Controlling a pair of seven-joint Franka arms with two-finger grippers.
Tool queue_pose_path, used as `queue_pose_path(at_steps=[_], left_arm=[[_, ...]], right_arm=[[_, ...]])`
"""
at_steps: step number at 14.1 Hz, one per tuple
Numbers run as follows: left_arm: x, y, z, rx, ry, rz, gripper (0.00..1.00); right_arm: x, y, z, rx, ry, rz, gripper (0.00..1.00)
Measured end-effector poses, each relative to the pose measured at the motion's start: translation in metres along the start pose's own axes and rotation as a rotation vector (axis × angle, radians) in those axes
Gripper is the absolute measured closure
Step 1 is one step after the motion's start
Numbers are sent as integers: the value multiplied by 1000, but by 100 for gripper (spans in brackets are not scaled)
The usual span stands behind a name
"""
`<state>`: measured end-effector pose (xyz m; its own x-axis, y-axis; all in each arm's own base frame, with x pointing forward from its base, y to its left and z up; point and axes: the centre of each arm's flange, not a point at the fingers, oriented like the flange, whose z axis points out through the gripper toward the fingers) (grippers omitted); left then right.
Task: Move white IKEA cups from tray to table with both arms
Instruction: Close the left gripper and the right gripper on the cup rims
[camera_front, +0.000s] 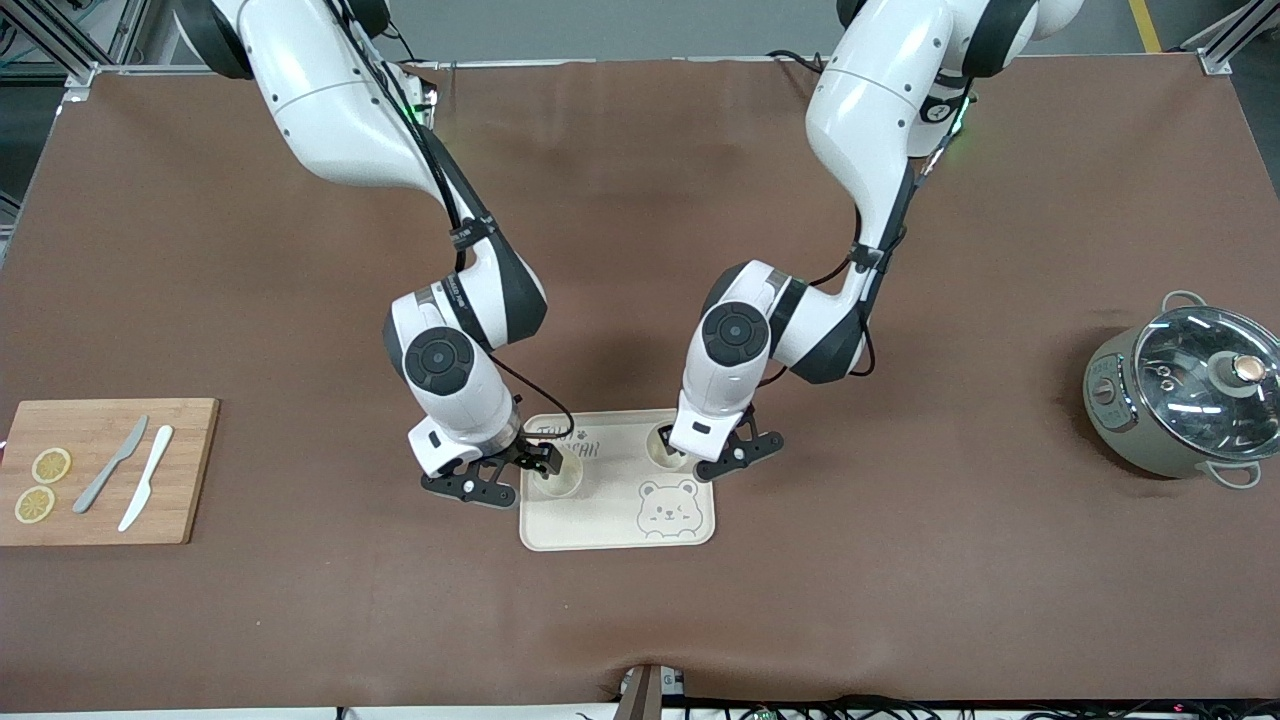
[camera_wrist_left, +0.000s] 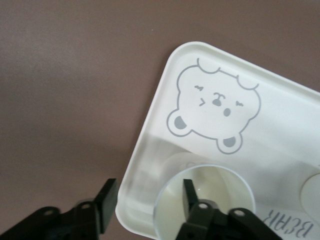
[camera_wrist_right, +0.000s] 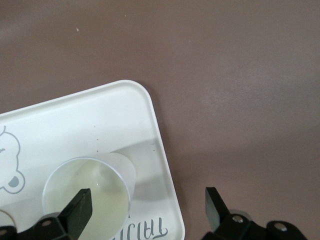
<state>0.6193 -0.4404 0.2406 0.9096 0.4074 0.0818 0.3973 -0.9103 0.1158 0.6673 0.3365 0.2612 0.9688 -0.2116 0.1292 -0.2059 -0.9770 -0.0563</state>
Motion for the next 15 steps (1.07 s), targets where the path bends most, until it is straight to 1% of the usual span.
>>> queue_pose_path(at_steps=[4,5,6,10,12,13,15], left_arm=[[-7,5,1,-11,-4,-10,86],[-9,6,1,-12,-5,-8,95],[-11,7,1,-12,-5,-7,97],[-10,9,-2,-20,0,-7,97],[-6,12,-11,-31,8,-9,97],[-3,10,-17,-20,6,-15,97],[11,-2,-31,34,-6,-42,97]], right_arm=[[-6,-6,21,6,10,-12,0],[-8,-6,24,4,8,-12,0],[-8,-6,27,3,7,-11,0],[-7,-7,30,18,26,-7,0],[-11,-10,35,16,24,-11,0],[-12,-11,38,15,23,-12,0],[-13,-12,41,18,27,-13,0]])
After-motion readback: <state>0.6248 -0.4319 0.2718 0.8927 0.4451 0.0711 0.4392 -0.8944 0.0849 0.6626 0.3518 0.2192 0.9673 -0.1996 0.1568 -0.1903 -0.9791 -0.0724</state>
